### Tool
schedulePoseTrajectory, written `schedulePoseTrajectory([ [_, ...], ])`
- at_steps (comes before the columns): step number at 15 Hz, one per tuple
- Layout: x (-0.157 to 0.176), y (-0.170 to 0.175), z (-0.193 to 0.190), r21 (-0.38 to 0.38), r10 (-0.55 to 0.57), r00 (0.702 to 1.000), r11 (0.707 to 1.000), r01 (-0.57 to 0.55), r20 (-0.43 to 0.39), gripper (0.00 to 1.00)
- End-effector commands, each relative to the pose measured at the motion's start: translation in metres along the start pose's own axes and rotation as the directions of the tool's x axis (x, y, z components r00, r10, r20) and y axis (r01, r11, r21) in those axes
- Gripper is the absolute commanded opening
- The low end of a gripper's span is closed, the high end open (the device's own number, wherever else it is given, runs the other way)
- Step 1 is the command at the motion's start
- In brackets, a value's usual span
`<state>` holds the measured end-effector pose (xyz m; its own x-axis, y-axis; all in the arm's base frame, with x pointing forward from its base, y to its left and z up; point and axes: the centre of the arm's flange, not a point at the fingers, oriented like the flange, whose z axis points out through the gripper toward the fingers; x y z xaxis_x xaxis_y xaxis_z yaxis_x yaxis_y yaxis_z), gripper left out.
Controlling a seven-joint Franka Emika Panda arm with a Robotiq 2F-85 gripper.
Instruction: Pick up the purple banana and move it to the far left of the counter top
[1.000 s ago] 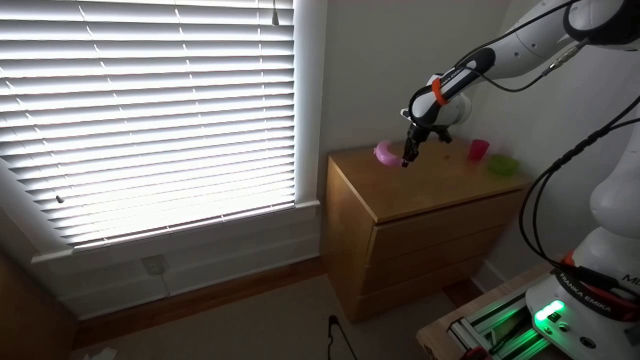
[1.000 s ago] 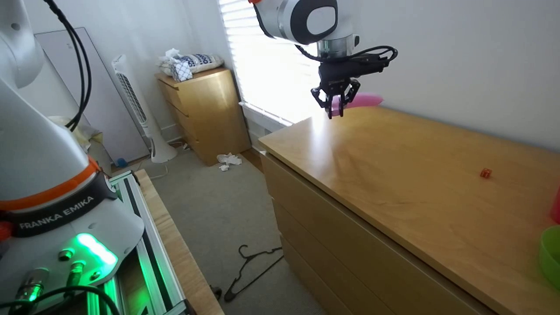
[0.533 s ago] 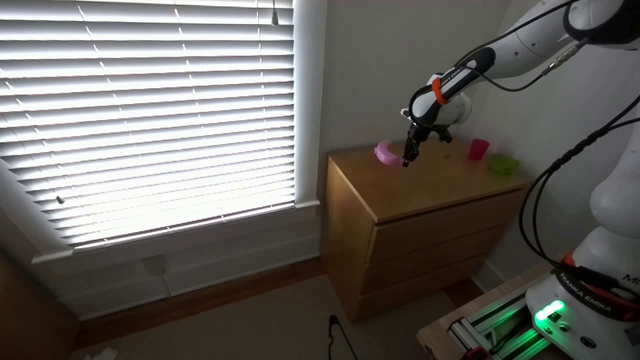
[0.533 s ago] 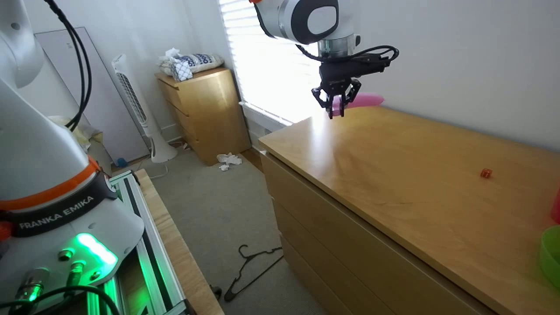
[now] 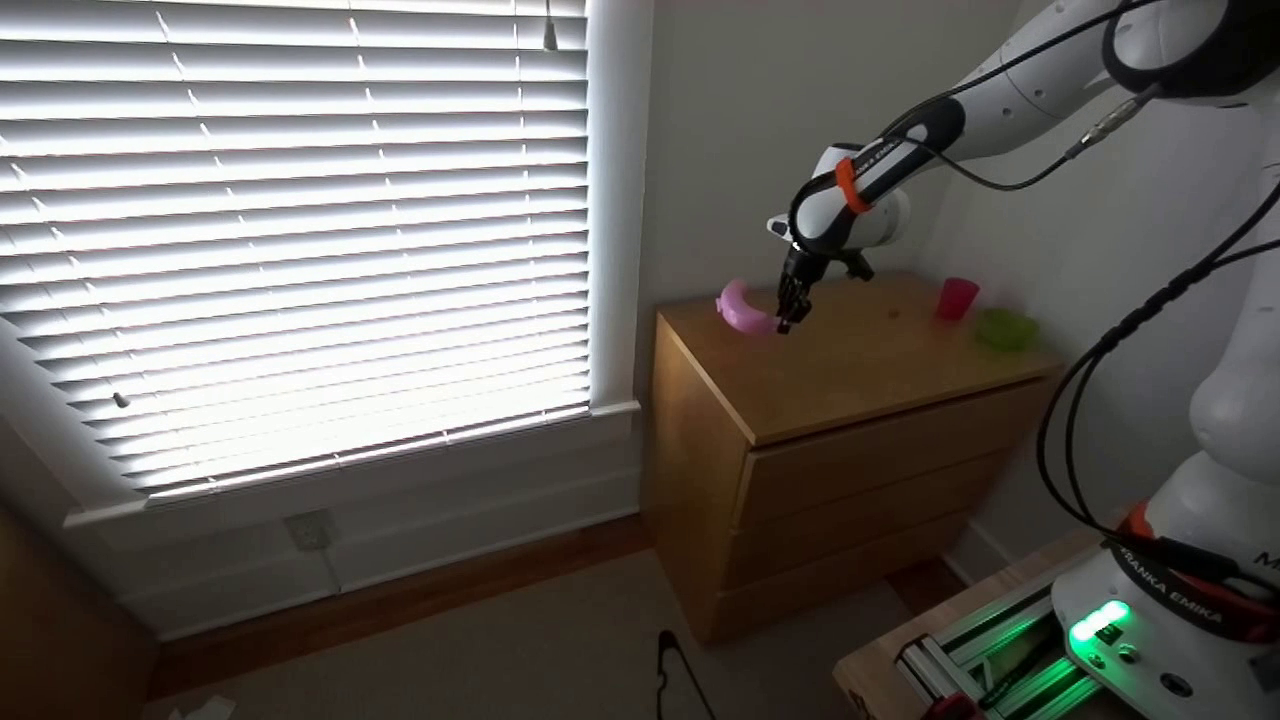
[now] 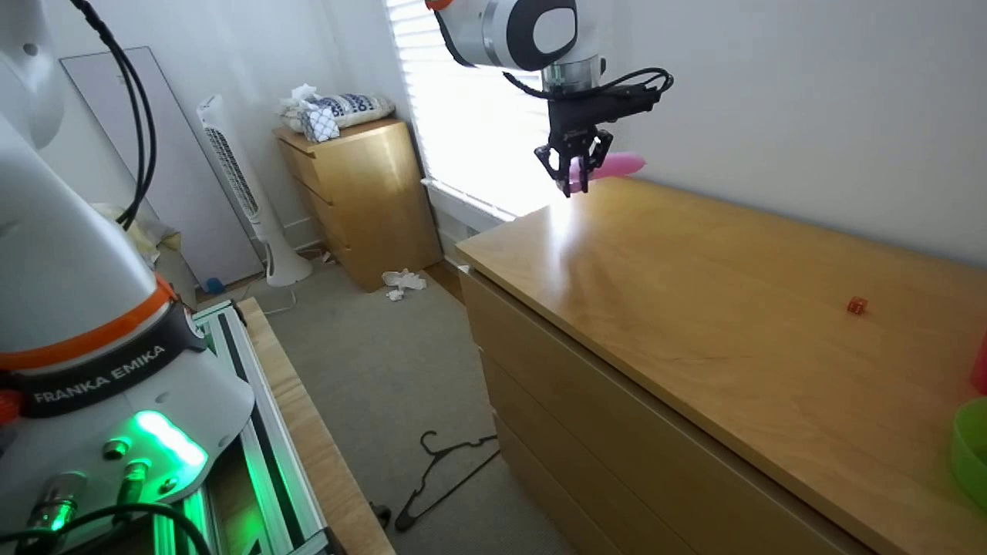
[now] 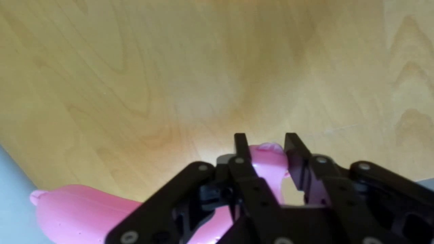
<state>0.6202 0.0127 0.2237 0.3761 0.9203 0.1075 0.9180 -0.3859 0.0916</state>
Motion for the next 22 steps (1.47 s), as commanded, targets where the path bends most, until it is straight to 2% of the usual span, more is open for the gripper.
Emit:
schedulePoseTrajectory([
  [1,0.023,0.002,0.021,0.047,-0.1,0.995,0.994,0.099,0.028,0.08],
  [6,0.03,0.006,0.047,0.052,-0.16,0.985,0.986,0.157,0.067,0.08],
  [10,0.031,0.008,0.065,0.054,-0.218,0.975,0.975,0.216,0.041,0.08],
  [16,0.036,0.011,0.071,0.056,-0.297,0.955,0.954,0.295,0.013,0.08],
  [17,0.036,0.011,0.07,0.057,-0.3,0.954,0.953,0.298,0.014,0.56],
  [19,0.033,0.011,0.065,0.075,-0.298,0.954,0.953,0.295,0.03,0.64],
  [22,0.016,0.003,0.043,0.126,-0.26,0.963,0.96,0.25,0.07,0.86],
])
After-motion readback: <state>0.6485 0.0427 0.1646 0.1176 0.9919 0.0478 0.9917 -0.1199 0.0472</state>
